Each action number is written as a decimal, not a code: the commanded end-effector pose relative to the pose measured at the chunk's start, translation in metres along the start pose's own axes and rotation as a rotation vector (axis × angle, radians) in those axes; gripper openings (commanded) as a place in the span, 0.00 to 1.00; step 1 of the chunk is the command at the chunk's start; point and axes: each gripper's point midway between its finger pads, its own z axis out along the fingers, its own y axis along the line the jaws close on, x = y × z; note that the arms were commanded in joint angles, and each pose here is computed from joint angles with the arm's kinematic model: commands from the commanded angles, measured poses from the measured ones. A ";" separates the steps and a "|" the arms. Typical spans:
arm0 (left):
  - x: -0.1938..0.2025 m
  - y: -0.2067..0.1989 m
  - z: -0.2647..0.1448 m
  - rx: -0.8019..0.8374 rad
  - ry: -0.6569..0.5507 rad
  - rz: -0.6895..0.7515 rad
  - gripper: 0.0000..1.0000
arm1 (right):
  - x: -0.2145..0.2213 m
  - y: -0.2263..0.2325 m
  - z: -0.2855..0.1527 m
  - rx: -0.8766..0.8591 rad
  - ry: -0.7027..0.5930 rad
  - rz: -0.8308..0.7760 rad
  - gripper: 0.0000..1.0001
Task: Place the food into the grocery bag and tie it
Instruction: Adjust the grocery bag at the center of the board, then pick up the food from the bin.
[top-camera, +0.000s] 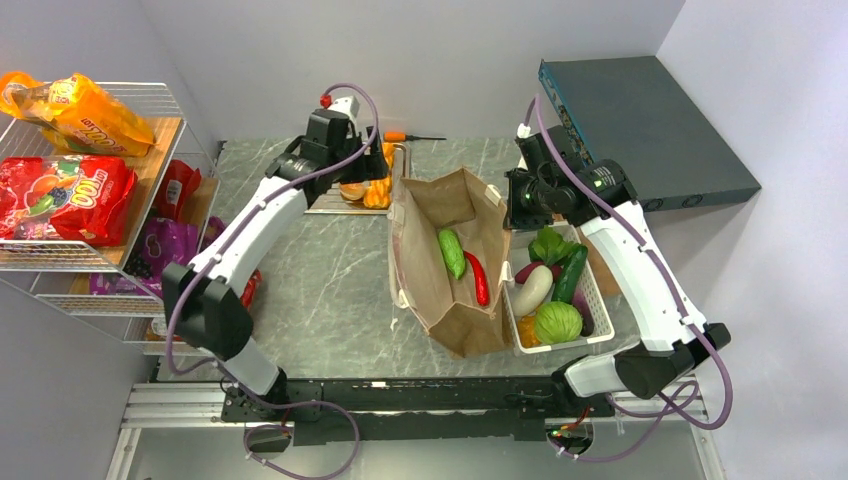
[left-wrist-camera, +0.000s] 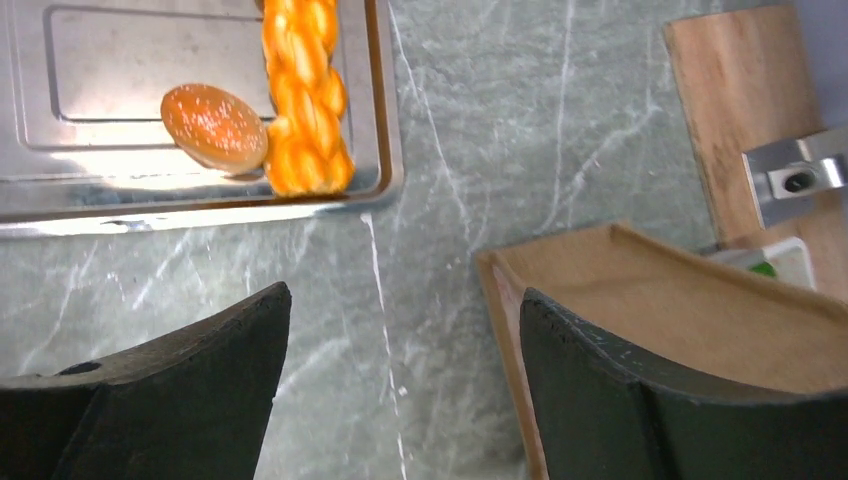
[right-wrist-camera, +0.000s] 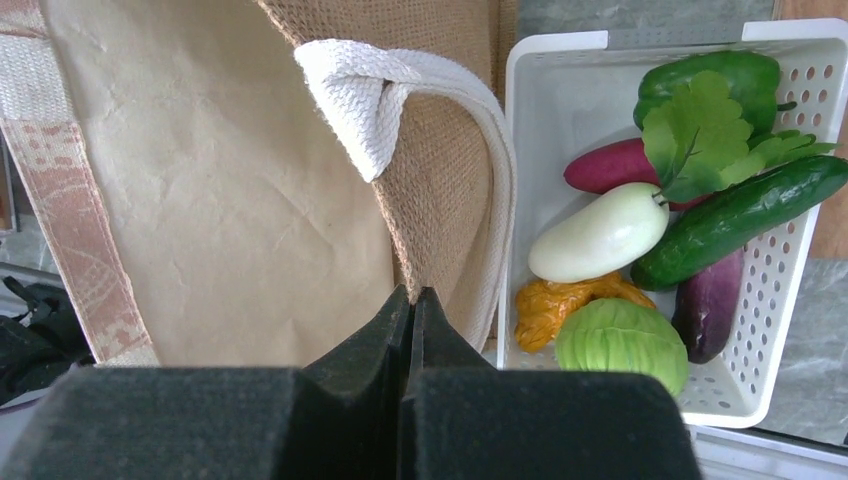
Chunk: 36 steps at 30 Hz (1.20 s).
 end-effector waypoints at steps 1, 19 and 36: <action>-0.046 -0.003 0.029 0.036 -0.145 0.071 0.86 | -0.019 0.005 -0.011 -0.025 -0.095 0.048 0.00; -0.028 0.067 0.161 0.014 -0.066 -0.012 0.75 | -0.003 0.014 0.011 -0.030 0.015 0.234 0.00; -0.007 0.126 0.175 -0.304 -0.012 -0.068 0.91 | 0.004 0.012 0.023 -0.014 0.045 0.245 0.00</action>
